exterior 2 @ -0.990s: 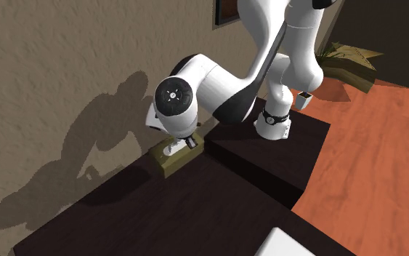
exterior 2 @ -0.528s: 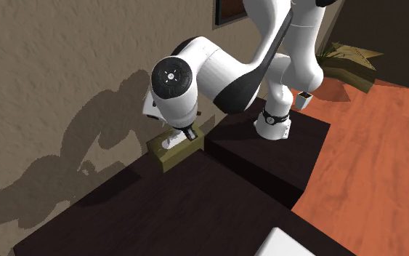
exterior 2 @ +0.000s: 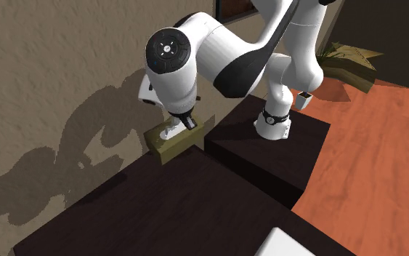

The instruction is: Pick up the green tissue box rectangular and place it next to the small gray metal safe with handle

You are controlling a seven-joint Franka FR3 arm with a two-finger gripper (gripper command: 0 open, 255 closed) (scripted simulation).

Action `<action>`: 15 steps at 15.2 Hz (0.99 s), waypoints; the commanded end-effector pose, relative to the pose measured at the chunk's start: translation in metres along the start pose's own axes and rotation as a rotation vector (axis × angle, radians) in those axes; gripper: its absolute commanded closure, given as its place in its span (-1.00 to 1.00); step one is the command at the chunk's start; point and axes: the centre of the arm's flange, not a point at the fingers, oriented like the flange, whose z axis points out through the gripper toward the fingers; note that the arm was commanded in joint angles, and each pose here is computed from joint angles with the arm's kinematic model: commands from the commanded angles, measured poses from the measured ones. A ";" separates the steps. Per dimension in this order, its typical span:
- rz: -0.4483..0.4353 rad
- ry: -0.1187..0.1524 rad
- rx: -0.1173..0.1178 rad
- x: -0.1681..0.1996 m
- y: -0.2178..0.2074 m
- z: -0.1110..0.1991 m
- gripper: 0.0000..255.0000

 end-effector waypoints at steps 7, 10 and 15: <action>0.000 0.000 0.000 -0.012 0.020 -0.035 1.00; 0.000 0.000 0.000 -0.016 0.027 -0.048 1.00; 0.000 0.000 0.000 -0.023 0.040 -0.070 1.00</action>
